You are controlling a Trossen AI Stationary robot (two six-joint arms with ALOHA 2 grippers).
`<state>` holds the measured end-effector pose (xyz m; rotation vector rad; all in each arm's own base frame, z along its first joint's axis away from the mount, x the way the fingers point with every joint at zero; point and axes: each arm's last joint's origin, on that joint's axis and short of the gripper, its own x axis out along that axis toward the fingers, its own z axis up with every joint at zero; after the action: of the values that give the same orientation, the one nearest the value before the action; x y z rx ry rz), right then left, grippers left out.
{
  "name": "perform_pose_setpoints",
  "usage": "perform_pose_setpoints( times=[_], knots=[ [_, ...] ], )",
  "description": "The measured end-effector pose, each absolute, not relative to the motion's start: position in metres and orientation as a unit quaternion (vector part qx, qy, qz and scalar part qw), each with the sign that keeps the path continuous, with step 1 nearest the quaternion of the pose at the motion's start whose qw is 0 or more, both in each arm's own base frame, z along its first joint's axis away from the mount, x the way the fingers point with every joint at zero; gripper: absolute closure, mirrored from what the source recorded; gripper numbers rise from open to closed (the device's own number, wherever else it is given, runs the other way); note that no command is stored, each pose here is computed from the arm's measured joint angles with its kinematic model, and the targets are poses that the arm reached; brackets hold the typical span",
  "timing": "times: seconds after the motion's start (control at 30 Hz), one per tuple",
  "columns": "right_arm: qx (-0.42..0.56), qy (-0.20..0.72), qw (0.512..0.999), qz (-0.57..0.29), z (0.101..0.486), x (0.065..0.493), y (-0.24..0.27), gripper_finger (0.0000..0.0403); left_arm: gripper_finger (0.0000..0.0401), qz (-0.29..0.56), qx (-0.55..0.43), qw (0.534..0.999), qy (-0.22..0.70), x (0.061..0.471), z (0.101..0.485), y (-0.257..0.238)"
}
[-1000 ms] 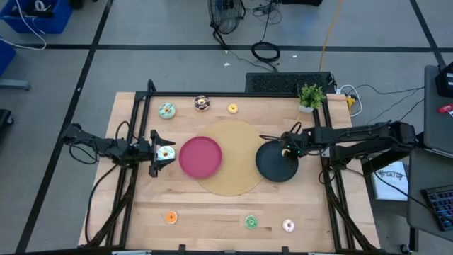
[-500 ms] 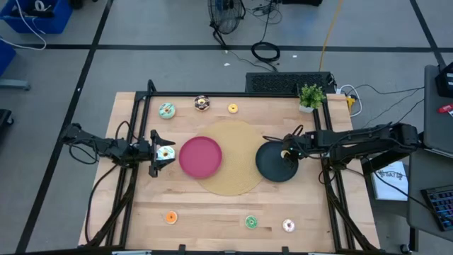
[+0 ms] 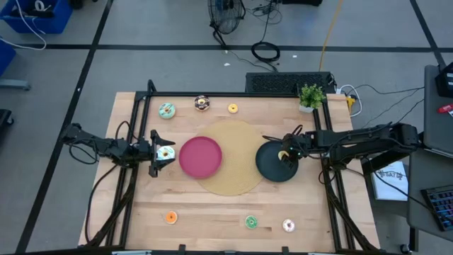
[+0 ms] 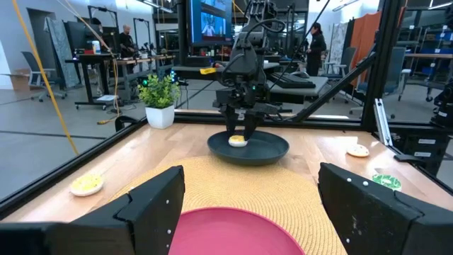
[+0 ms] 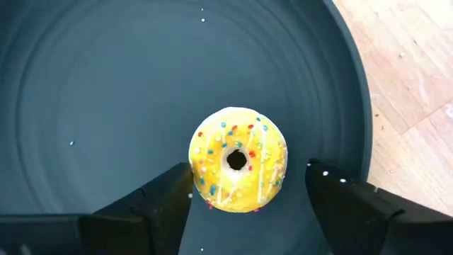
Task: Pick & Place donuts
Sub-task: Put the right small yellow donut on the black plate, then put the small white donut on the black plate
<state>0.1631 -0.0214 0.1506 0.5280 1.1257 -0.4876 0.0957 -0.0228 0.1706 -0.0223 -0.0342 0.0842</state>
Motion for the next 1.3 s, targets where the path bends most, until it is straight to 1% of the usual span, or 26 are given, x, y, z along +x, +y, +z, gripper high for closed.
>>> perform_pose_setpoints(
  times=[0.13, 0.37, 0.57, 0.77, 0.9, 1.03, 1.17, 1.3],
  knots=[
    [0.245, 0.52, 0.787, -0.226, 0.151, 0.163, -0.021, 0.0127, 0.0082, 0.042, -0.011, 0.999, -0.017, 0.096, 0.171, -0.023],
    [0.251, 0.498, 0.801, -0.217, 0.153, 0.168, -0.022, 0.0132, 0.0082, 0.042, -0.011, 0.999, -0.017, 0.096, 0.171, -0.023],
    [0.245, 0.447, 0.837, -0.197, 0.162, 0.175, -0.023, 0.0129, 0.0082, 0.042, -0.011, 0.999, -0.017, 0.096, 0.171, -0.023],
    [0.232, 0.353, 0.893, -0.156, 0.182, 0.183, -0.023, 0.0131, 0.0082, 0.042, -0.011, 0.999, -0.017, 0.096, 0.171, -0.023],
    [0.241, 0.281, 0.925, -0.083, 0.2, 0.189, -0.021, 0.0133, 0.0082, 0.042, -0.011, 0.999, -0.017, 0.096, 0.171, -0.023],
    [0.244, 0.218, 0.944, 0.033, 0.216, 0.194, -0.014, 0.0131, 0.0082, 0.042, -0.011, 0.999, -0.017, 0.096, 0.171, -0.023],
    [0.239, 0.17, 0.941, 0.17, 0.231, 0.198, 0.001, 0.0129, 0.0082, 0.042, -0.011, 0.999, -0.017, 0.096, 0.171, -0.023],
    [0.219, 0.128, 0.923, 0.289, 0.243, 0.198, 0.021, 0.0129, 0.0082, 0.042, -0.011, 0.999, -0.017, 0.096, 0.171, -0.023]
  ],
)
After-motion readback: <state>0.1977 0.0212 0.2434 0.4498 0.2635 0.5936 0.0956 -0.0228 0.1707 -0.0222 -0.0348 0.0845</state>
